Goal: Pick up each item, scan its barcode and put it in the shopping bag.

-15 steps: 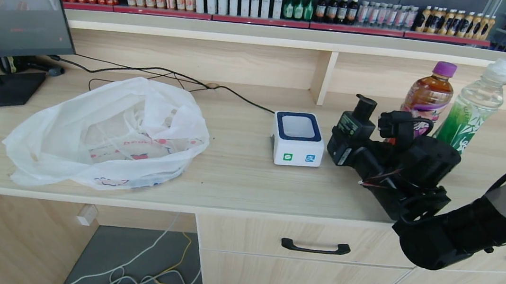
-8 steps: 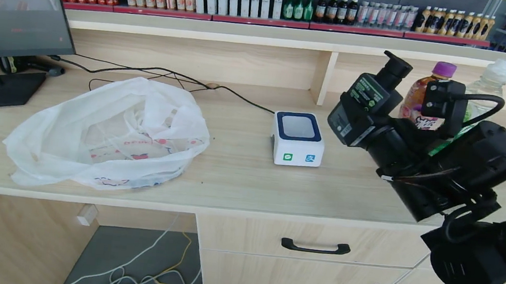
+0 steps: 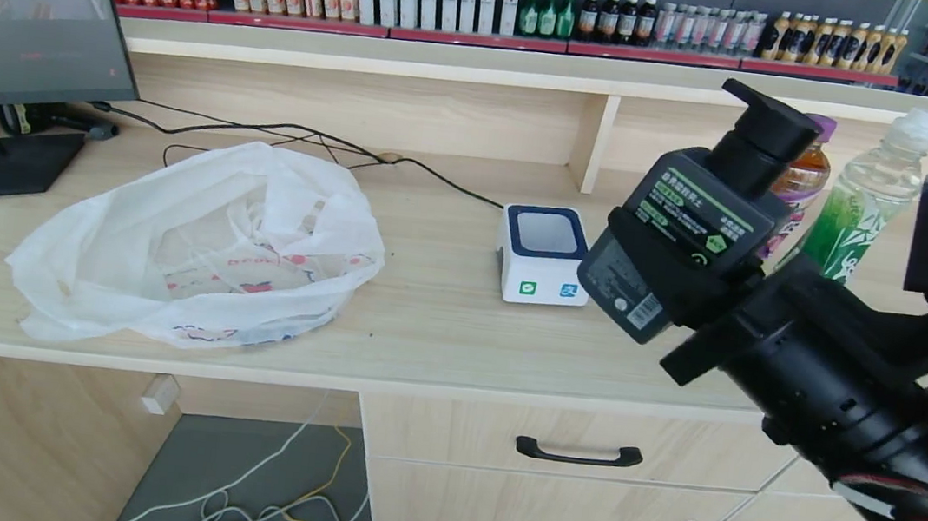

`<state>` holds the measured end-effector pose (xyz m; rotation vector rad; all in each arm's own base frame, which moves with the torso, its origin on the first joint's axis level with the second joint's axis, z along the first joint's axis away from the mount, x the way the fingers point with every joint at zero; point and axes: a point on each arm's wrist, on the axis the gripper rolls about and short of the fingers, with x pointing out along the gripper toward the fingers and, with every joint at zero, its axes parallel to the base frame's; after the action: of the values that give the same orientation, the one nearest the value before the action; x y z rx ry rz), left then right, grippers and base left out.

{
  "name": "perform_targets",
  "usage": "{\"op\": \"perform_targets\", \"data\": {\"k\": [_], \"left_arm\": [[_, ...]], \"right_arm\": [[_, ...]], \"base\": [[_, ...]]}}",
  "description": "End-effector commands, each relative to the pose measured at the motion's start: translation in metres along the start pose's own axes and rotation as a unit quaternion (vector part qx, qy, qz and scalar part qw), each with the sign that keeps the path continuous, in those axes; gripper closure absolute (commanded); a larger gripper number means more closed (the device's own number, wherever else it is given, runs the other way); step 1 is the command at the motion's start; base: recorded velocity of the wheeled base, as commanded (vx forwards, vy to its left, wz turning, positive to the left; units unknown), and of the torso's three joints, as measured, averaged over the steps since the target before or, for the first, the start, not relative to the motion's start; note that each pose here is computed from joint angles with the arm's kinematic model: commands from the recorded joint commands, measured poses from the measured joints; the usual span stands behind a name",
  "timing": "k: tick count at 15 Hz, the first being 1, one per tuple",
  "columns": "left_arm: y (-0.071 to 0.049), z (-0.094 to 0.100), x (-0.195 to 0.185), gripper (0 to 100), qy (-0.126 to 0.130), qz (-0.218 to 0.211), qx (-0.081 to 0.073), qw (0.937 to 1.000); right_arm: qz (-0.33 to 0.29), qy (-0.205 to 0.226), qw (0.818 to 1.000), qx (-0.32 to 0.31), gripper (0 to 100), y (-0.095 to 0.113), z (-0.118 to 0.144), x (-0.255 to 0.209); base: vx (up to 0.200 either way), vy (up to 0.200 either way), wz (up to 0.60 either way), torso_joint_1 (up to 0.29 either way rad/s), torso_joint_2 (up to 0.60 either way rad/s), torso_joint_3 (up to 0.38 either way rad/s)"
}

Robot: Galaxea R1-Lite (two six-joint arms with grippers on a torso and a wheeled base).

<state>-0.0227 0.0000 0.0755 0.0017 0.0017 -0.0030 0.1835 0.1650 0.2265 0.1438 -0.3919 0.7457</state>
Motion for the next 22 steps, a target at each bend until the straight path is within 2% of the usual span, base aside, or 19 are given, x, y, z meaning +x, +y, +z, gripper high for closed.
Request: {"op": "perform_targets", "data": {"k": [1,4,8,10,14,17,22], "left_arm": [[0.0,0.0,0.0,0,0.0,0.0,0.0,1.0],[0.0,0.0,0.0,0,0.0,0.0,0.0,1.0],[0.0,0.0,0.0,0,0.0,0.0,0.0,1.0],[0.0,0.0,0.0,0,0.0,0.0,0.0,1.0],[0.0,0.0,0.0,0,0.0,0.0,0.0,1.0],[0.0,0.0,0.0,0,0.0,0.0,0.0,1.0],[0.0,0.0,0.0,0,0.0,0.0,0.0,1.0]], "right_arm": [[0.04,-0.01,0.999,0.003,100,0.02,0.017,-0.034],[0.048,-0.014,0.999,0.011,100,0.023,0.026,-0.044],[0.05,0.007,0.999,0.019,100,0.028,0.02,-0.046],[0.044,0.014,0.997,0.069,100,0.029,0.018,-0.035],[0.049,-0.002,0.98,0.193,100,0.031,0.024,-0.013],[0.102,0.015,0.969,0.223,100,0.041,0.021,-0.017],[0.129,0.014,0.946,0.298,100,0.047,0.024,0.001]], "base": [[0.0,0.0,0.0,0.0,0.0,0.0],[0.0,0.0,0.0,0.0,0.0,0.0],[0.0,0.0,0.0,0.0,0.0,0.0],[0.0,0.0,0.0,0.0,0.0,0.0],[0.0,0.0,0.0,0.0,0.0,0.0],[0.0,0.0,0.0,0.0,0.0,0.0],[0.0,0.0,0.0,0.0,0.0,0.0]]}}
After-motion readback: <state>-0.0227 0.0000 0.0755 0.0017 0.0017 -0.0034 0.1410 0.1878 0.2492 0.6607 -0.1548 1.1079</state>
